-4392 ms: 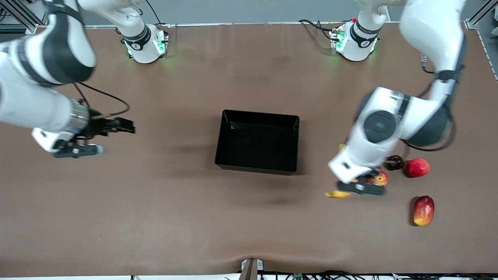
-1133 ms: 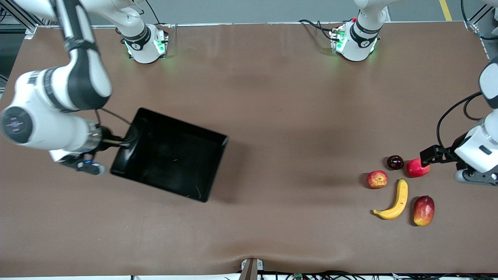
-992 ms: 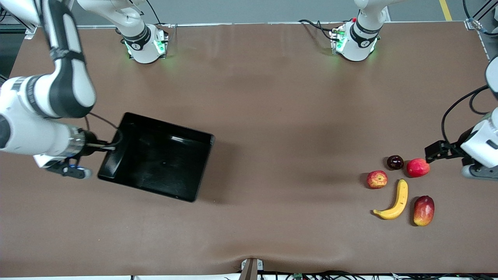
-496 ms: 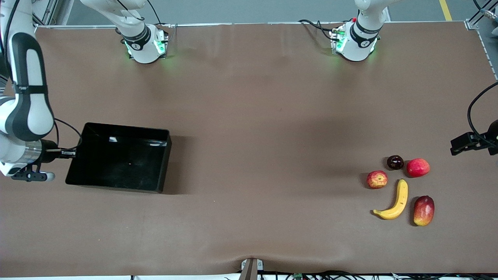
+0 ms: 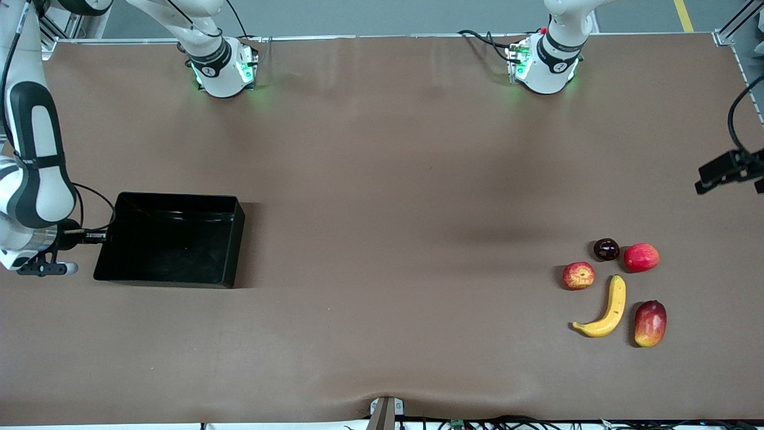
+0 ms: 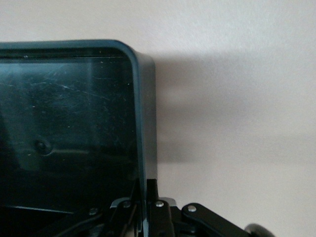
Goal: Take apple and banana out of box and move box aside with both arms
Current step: 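Open the right gripper off the box rim and raise it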
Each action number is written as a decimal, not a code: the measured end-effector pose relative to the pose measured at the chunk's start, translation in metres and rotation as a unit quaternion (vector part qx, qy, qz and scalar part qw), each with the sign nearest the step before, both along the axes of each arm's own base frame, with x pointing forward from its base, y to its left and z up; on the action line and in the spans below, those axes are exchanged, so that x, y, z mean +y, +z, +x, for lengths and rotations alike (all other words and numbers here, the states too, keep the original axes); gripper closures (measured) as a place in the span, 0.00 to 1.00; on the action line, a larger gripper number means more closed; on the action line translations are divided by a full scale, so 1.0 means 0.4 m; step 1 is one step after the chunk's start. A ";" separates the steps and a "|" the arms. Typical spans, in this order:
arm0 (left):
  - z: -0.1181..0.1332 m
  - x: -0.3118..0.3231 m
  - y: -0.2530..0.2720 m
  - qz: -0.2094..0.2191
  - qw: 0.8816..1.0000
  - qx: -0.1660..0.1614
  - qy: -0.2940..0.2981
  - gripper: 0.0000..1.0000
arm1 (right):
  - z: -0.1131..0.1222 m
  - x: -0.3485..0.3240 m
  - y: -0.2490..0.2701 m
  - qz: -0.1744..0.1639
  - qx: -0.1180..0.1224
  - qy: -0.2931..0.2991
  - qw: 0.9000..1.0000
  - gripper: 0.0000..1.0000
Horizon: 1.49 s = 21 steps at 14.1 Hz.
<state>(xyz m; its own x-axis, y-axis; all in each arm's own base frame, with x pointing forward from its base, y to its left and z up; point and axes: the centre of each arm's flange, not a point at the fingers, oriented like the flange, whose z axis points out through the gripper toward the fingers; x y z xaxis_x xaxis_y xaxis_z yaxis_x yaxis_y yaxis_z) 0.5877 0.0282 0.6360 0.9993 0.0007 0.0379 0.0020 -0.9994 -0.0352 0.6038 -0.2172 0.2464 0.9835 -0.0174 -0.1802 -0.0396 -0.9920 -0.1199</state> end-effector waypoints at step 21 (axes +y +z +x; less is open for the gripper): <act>-0.194 -0.092 0.014 0.008 1.000 0.019 -0.011 0.00 | 0.259 0.521 0.743 -0.088 -0.161 0.164 0.969 0.00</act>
